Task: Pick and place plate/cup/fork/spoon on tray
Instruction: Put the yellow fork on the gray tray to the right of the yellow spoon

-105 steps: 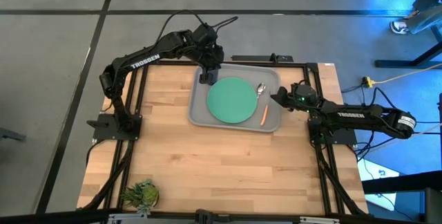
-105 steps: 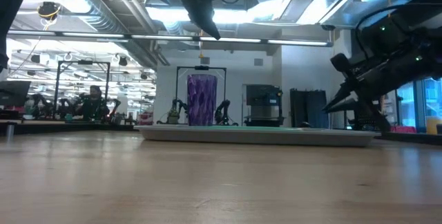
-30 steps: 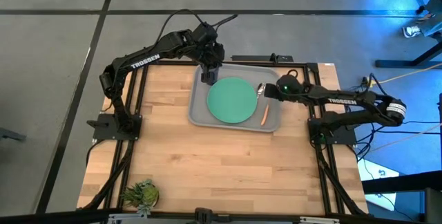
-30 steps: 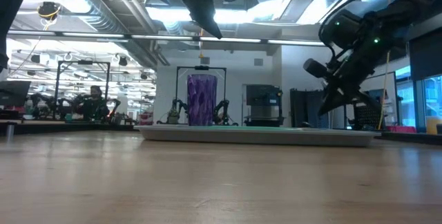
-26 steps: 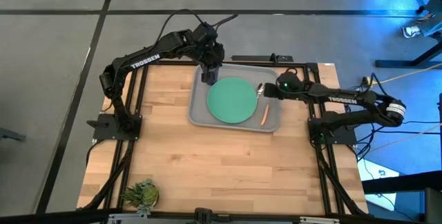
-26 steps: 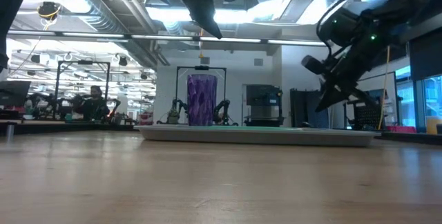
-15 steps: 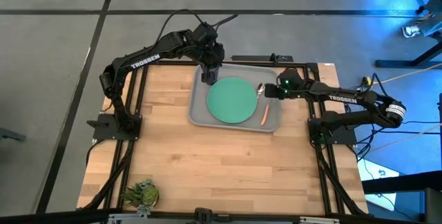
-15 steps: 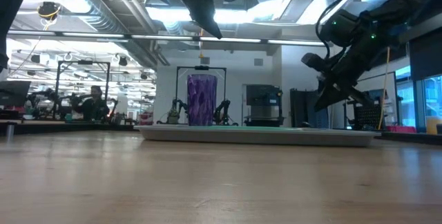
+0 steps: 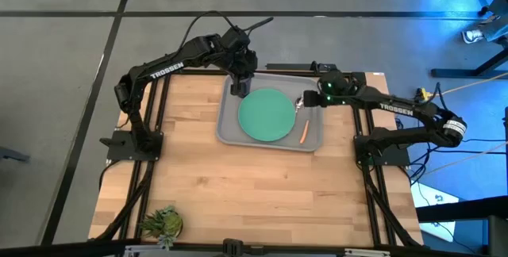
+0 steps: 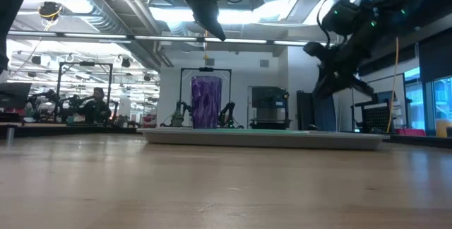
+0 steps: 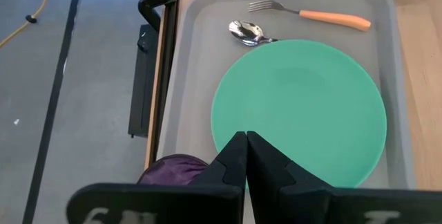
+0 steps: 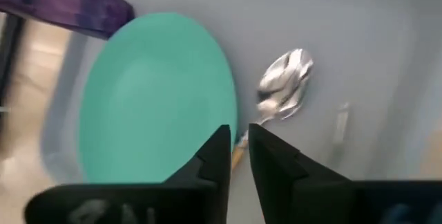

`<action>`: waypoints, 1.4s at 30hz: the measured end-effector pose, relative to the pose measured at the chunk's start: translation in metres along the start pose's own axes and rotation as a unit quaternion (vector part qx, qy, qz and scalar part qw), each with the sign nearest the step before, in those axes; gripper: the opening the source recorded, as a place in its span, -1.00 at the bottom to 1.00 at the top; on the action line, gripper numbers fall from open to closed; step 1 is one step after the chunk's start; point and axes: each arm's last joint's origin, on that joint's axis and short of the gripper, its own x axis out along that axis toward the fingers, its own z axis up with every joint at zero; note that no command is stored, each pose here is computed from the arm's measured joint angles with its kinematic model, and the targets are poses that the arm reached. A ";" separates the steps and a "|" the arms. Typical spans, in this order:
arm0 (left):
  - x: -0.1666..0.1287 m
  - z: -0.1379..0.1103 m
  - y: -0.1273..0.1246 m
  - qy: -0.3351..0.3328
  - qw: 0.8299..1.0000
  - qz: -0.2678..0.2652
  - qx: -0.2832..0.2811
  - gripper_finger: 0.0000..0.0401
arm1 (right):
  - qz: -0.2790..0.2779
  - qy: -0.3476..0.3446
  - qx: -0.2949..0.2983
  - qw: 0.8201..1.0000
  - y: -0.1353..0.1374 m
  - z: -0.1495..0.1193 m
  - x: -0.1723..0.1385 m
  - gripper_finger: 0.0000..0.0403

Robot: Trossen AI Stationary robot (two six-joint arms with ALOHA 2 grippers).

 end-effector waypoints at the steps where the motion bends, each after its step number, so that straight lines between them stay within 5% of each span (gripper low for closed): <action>1: 0.000 0.000 0.000 0.000 1.000 0.000 0.000 -1.00 | -0.013 -0.001 -0.016 1.000 0.004 0.004 -0.004 -0.72; 5: 0.000 0.000 0.000 0.000 1.000 0.000 0.000 -1.00 | -0.088 0.008 -0.057 0.994 0.016 0.018 -0.024 -0.74; 10: 0.000 0.000 0.000 0.000 1.000 0.000 0.000 -1.00 | -0.164 0.062 -0.023 0.984 0.020 0.025 -0.030 -0.75; 30: 0.000 0.000 0.000 0.000 1.000 0.000 0.000 -1.00 | -0.232 0.160 -0.037 0.959 0.010 0.024 0.050 -0.75; 42: 0.000 0.000 0.000 0.000 1.000 0.000 0.000 -1.00 | -0.245 0.147 -0.063 0.956 0.008 0.025 0.059 -0.75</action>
